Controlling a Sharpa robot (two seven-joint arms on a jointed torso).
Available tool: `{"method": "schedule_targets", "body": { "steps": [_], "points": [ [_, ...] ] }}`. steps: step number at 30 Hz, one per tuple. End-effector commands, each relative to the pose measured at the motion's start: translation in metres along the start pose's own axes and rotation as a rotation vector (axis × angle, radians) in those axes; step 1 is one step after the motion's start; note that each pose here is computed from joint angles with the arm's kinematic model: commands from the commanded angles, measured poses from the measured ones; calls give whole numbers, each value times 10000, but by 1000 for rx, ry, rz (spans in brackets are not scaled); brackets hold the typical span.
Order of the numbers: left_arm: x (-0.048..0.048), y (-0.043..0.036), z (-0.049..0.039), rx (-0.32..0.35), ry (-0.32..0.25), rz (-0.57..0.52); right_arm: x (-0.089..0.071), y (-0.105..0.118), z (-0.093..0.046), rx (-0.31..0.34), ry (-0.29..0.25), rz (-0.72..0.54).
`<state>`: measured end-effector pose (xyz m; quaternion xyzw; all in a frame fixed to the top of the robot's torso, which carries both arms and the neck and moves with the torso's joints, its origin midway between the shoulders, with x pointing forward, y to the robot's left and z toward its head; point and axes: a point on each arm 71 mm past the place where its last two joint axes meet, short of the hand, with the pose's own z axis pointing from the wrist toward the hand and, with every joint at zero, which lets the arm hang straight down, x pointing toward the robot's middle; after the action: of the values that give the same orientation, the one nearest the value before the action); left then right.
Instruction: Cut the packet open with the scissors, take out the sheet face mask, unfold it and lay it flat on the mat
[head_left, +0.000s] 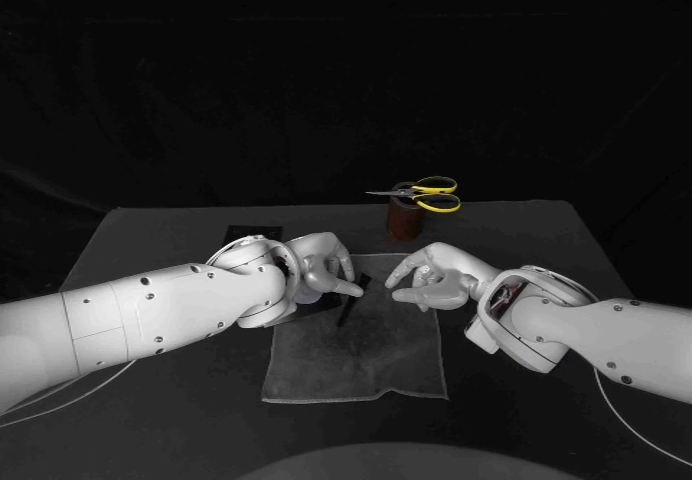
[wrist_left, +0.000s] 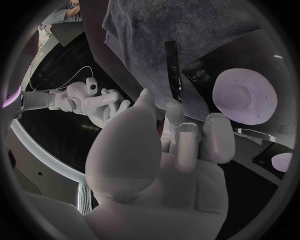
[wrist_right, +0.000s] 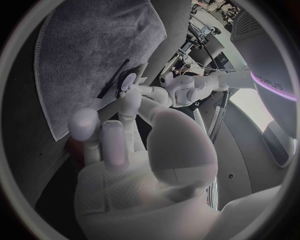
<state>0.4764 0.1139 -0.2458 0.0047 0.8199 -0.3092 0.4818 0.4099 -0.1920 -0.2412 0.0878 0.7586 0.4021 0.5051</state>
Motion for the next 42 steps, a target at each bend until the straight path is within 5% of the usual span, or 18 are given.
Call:
{"method": "schedule_targets", "body": {
  "steps": [1,21,42],
  "points": [
    [14,1,34,-44,3,61,-10,27,-6,-19,-13,-45],
    [46,-16,174,-119,15,192,-132,25,-83,-84,-108,-158],
    [198,-89,268,-112,83,223,-86,75,-45,-136,-73,-249]
  ]
}}
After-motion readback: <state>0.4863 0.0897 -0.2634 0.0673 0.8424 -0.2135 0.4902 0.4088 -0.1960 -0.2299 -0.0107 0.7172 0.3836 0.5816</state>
